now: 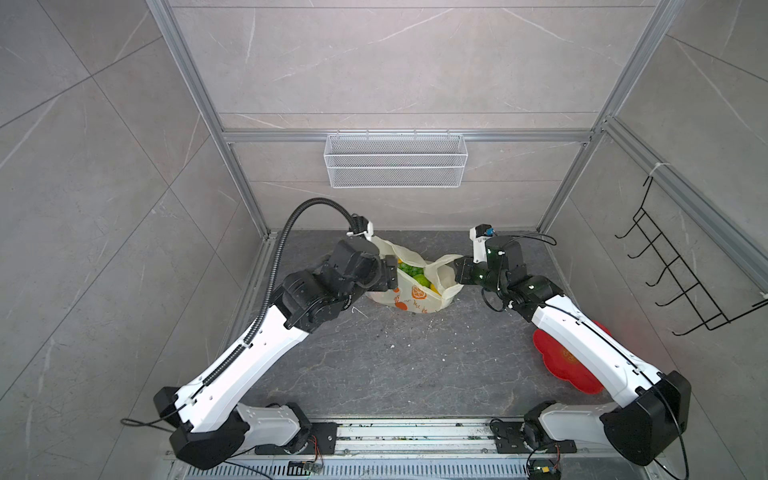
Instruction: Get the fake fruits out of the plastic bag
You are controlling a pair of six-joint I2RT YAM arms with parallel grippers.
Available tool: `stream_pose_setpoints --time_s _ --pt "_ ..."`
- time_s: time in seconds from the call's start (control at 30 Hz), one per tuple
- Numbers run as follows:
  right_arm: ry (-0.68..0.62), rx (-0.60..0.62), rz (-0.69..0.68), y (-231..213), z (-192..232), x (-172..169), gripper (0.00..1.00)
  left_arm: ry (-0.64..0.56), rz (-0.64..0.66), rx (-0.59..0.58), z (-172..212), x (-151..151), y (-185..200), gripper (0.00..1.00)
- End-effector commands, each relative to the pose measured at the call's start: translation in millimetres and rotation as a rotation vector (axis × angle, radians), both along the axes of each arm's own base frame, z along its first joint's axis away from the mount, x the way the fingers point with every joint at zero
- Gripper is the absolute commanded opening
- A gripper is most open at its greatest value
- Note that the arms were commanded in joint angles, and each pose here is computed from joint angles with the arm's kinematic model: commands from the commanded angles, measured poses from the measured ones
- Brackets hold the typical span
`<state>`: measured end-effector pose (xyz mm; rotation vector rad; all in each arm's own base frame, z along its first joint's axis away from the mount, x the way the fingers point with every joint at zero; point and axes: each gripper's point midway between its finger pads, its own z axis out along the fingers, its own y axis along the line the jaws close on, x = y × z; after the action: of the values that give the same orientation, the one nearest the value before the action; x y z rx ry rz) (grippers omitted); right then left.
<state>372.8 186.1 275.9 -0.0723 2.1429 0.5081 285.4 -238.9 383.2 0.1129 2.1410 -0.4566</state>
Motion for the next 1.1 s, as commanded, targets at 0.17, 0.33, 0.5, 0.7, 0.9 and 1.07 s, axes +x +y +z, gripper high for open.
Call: stream_pose_setpoints --time_s 0.17,0.33,0.5,0.7,0.9,1.07 --pt "-0.063 0.003 -0.005 -2.8 17.7 -6.4 0.00 0.146 0.125 0.040 -59.2 83.6 -55.9 0.84" --pt "-0.066 -0.002 -0.009 -5.3 16.2 -10.1 0.00 0.260 0.263 0.039 -113.1 121.7 -36.9 0.87" --pt "-0.068 -0.023 -0.029 -11.8 13.4 -12.3 0.00 0.356 0.335 0.021 -159.7 132.2 -13.4 0.98" --pt "-0.064 -0.011 -0.003 -8.5 10.6 -17.6 0.00 0.403 0.393 0.004 -194.3 131.4 13.5 0.99" --pt "-0.044 -0.009 0.011 -6.0 0.1 -21.5 0.00 0.441 0.354 -0.052 -211.0 131.7 5.9 0.99" --pt "-0.037 -0.016 -0.025 -11.8 -1.7 -21.2 0.00 0.453 0.350 -0.052 -222.7 140.3 7.0 0.86"
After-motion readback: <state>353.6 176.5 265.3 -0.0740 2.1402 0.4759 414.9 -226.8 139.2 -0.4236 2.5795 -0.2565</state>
